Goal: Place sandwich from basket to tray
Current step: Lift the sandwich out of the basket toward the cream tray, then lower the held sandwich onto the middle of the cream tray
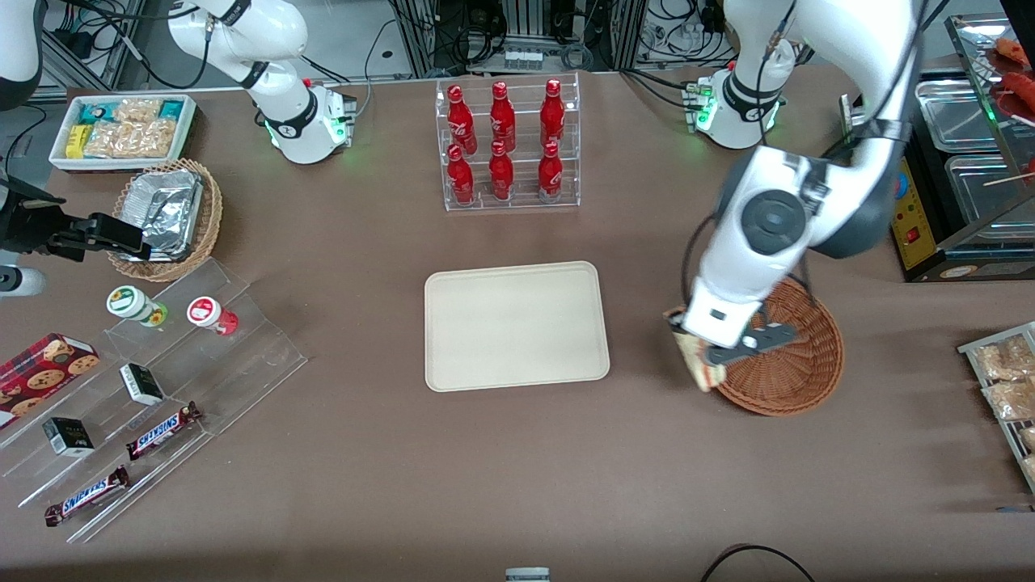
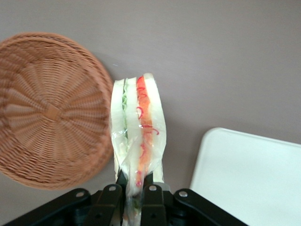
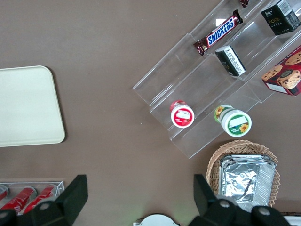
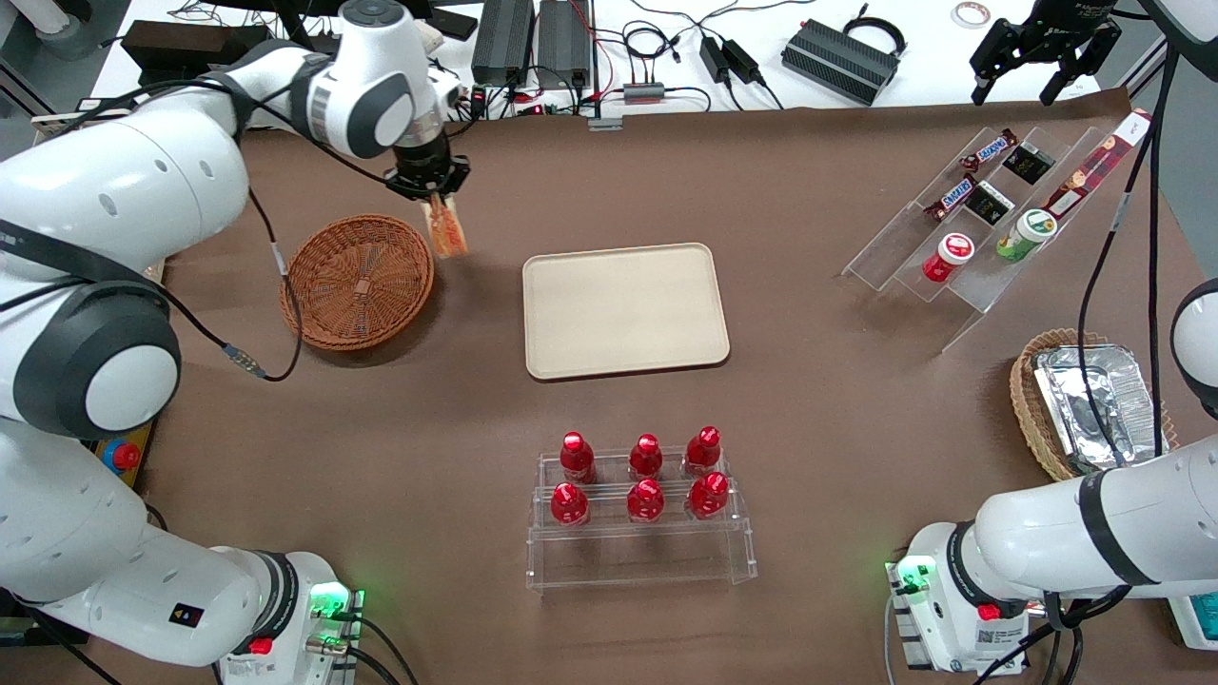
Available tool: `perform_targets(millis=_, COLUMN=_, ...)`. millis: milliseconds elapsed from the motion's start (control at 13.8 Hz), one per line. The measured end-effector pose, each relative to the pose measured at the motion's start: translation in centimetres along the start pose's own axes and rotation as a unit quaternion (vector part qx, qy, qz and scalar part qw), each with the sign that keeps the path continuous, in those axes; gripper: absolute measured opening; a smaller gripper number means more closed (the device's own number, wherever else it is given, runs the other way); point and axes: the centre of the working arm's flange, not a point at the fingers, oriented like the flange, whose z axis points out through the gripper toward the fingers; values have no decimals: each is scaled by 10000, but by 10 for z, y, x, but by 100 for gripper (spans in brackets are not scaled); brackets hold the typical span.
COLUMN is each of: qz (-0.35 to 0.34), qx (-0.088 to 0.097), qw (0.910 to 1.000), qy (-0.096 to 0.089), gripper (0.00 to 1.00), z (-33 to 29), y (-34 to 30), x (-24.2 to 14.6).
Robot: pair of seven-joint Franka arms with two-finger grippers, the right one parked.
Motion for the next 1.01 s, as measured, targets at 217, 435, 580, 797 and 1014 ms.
perform_targets(millis=217, qz=258, qx=-24, qw=9997, qy=13, gripper=14, z=1, y=48, x=-35)
perform_targets(millis=435, qz=472, qx=-20, qw=9989, qy=-32, gripper=14, z=15, y=85, x=-55)
perform_targets(millis=580, qz=551, qx=-69, qw=9983, qy=-148, gripper=14, z=28, y=106, x=-65)
perform_targets(millis=797, qz=715, qx=-118, qw=9970, qy=-277, gripper=14, z=48, y=137, x=-77)
perform_targets(millis=1014, qz=933, qx=-286, qw=9946, qy=-365, gripper=14, z=72, y=170, x=-95)
